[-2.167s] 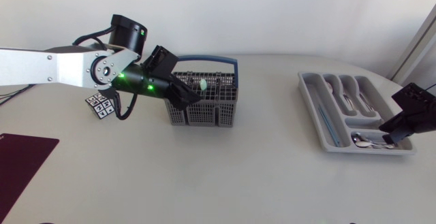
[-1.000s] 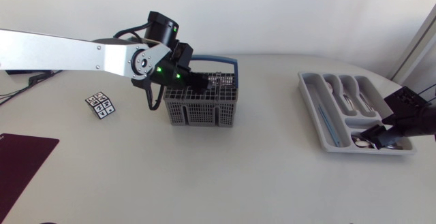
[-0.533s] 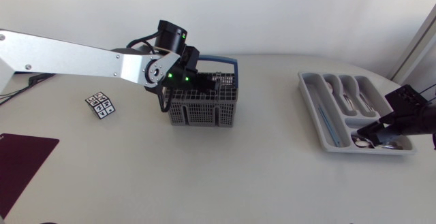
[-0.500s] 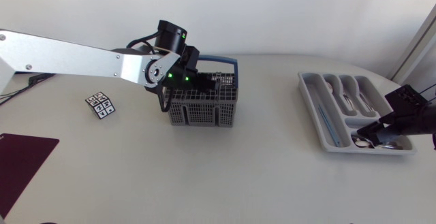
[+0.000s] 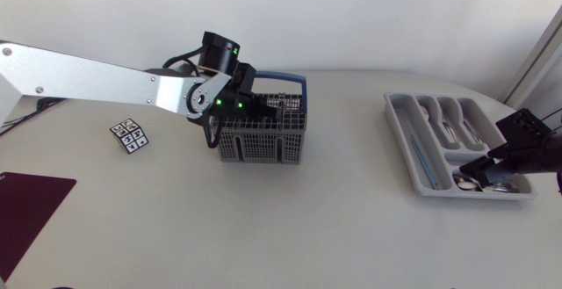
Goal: Transfer all utensils from the basket to the drawer tray.
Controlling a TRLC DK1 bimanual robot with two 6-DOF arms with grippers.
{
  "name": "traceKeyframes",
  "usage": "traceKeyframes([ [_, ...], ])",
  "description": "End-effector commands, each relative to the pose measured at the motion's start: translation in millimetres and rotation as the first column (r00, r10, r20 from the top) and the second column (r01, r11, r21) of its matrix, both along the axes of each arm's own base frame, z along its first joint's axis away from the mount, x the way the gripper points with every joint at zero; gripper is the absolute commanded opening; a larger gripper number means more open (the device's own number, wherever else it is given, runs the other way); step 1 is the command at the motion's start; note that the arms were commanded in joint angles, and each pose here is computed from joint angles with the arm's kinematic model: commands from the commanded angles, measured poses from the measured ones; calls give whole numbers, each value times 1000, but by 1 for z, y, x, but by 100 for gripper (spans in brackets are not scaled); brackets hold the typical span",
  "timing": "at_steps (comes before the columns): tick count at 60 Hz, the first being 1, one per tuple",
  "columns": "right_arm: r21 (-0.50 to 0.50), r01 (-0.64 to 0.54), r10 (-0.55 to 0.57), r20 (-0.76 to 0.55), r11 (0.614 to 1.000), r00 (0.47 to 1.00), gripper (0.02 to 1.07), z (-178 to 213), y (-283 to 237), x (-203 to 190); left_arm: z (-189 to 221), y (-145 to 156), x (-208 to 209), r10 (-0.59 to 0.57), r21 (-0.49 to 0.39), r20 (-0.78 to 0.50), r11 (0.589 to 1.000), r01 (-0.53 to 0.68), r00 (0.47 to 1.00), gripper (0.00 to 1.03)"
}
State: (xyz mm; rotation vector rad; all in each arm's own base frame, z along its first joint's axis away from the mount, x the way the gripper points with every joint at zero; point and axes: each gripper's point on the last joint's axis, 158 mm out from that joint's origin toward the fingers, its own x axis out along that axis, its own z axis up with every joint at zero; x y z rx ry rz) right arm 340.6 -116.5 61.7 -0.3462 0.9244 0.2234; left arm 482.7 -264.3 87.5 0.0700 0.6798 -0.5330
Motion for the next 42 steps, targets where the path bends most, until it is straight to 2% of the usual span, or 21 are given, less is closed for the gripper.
traceKeyframes([
  [1,10,2,-2,4,1000,1000,102,1,6,-2,-8,2,-7,2,5,-19,1000,-2,1000,6],
  [22,6,-8,8,11,1000,1000,102,4,12,-1,10,0,-16,-26,-34,24,999,27,999,6],
  [42,-3,-17,17,21,1000,1000,102,9,18,0,31,3,-21,-45,-110,58,993,52,997,6],
])
